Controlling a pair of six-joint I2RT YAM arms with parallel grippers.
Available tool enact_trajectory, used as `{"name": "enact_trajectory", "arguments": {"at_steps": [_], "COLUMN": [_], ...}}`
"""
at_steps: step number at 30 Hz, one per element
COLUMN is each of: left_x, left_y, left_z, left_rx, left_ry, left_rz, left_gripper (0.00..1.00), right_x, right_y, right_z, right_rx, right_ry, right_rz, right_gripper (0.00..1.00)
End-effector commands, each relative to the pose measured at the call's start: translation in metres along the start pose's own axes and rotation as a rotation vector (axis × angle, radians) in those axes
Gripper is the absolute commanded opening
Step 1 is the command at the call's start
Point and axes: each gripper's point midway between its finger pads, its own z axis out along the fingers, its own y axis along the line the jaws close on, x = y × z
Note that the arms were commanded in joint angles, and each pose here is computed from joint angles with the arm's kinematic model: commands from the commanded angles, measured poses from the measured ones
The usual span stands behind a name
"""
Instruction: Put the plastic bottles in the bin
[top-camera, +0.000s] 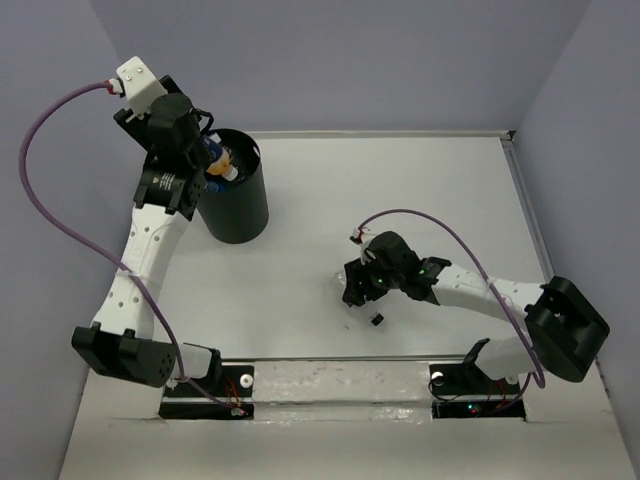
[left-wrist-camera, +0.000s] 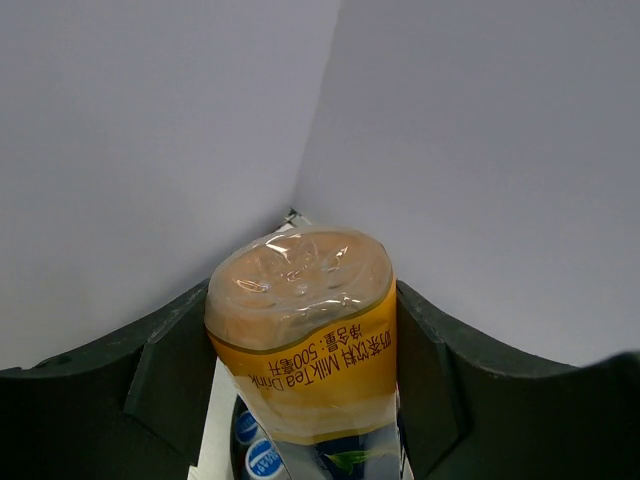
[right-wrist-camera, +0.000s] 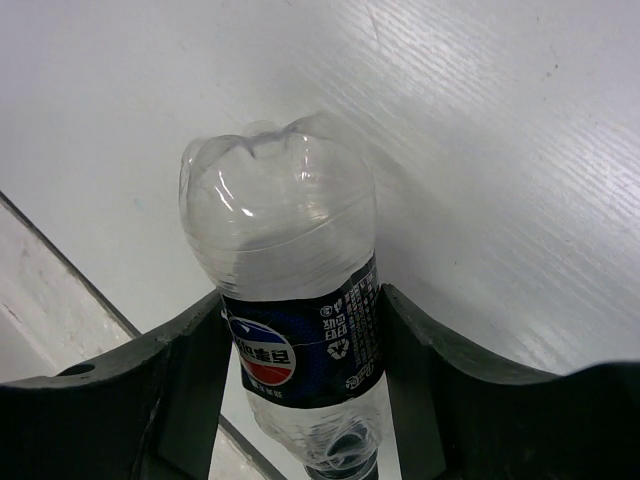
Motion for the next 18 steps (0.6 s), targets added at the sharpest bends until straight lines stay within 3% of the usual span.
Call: {"name": "enact_trajectory", "arguments": {"at_steps": [1, 4, 6, 9, 10, 13, 18], "left_x": [-0.033, -0.019, 0.013, 0.03, 0.055, 0.082, 0.12], "left_y": [0.011, 0.01, 0.012, 0.007, 0.009, 0.002, 0.003], "left_z": [0.012, 0.016, 0.018, 0.01, 0.006, -0.005, -0.005], "left_rx": [-0.135, -0.14, -0.132, -0.084, -0.051, -0.002, -0.003], "left_ry": [-0.174, -0.19, -0.178, -0.207, -0.188, -0.203, -0.157], "left_rz": [0.014, 0.068, 0.119, 0.091, 0.124, 0.14, 0.154], "left_gripper": [0.29, 0.29, 0.29, 0.29, 0.3, 0.33, 0.41], "right_x": [-0.029, -0.033, -0.04, -0.051, -0.054, -0.07, -0.142], "right_y": [0.017, 0.021, 0.026, 0.033, 0.035, 0.044, 0.075], "right_z": [-0.01, -0.013, -0.019, -0.028, -0.031, -0.041, -0.07], "right_rx": [-0.06, -0.075, -0.094, -0.115, -0.122, -0.144, -0.193], "right_ry": [-0.131, -0.152, -0.18, -0.228, -0.241, -0.29, -0.44], "right_rz": [-0.009, 0.002, 0.006, 0.004, 0.007, -0.004, -0.048], "right_gripper": [0.43, 0.43, 0.43, 0.4, 0.4, 0.38, 0.39]}}
